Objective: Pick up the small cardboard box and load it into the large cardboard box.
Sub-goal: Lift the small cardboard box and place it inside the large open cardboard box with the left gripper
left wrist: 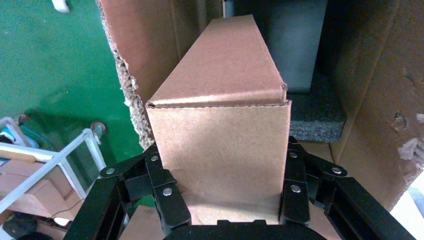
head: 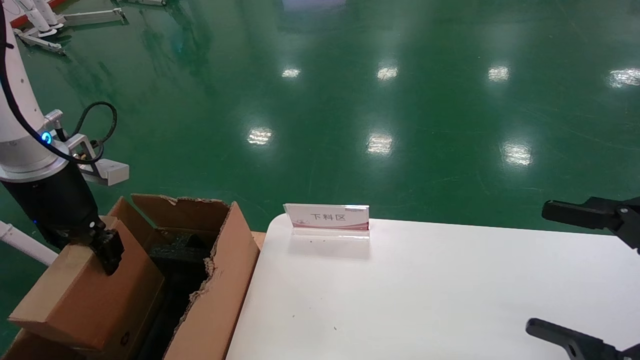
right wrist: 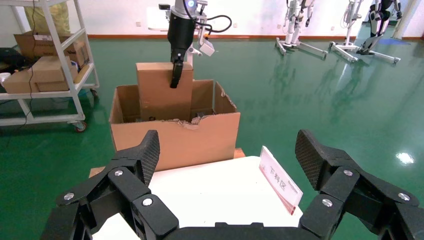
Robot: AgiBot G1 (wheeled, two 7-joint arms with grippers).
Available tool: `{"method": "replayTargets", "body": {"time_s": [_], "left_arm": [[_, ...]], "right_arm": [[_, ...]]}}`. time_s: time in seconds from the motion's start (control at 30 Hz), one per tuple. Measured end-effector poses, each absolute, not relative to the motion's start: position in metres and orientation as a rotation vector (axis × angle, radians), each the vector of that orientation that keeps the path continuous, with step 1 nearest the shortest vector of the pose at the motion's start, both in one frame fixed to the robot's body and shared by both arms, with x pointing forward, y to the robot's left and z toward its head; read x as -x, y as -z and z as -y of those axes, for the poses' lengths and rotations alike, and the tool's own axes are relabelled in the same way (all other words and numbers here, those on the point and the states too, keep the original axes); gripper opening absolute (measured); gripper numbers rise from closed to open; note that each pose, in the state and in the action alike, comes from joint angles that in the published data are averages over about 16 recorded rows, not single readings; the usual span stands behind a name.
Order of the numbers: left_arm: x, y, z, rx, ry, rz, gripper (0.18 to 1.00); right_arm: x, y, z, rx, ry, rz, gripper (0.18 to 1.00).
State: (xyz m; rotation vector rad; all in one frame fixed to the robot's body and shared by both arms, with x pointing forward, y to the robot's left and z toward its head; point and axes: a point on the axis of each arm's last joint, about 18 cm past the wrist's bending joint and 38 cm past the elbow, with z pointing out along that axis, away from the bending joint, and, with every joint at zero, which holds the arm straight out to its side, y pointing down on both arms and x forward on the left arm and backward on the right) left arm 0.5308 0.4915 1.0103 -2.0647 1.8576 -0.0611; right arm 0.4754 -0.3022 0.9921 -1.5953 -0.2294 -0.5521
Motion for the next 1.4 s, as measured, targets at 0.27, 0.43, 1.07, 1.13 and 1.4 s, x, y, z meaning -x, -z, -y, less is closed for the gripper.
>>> {"method": "replayTargets", "body": {"time_s": [0.27, 0.43, 1.07, 1.13, 1.4], "left_arm": [[-0.538, -1.004, -0.5, 2.063, 0.05, -1.853, 0.427], [-0.543, -1.002, -0.506, 2.056, 0.034, -1.839, 0.427], [-0.56, -0.989, -0.516, 2.053, -0.022, -1.77, 0.426], [-0.562, -0.987, -0.516, 2.054, -0.027, -1.766, 0.426], [-0.567, -0.979, -0.518, 2.057, -0.046, -1.754, 0.426]], "right_arm": [[-0.475, -0.992, 0.302, 1.595, 0.552, 0.229, 0.995], [-0.475, -0.992, 0.302, 1.595, 0.552, 0.229, 0.995], [-0.475, -0.992, 0.302, 1.595, 0.552, 0.229, 0.995], [-0.475, -0.992, 0.302, 1.595, 0.552, 0.229, 0.995], [-0.475, -0.992, 0.302, 1.595, 0.552, 0.229, 0.995]]}}
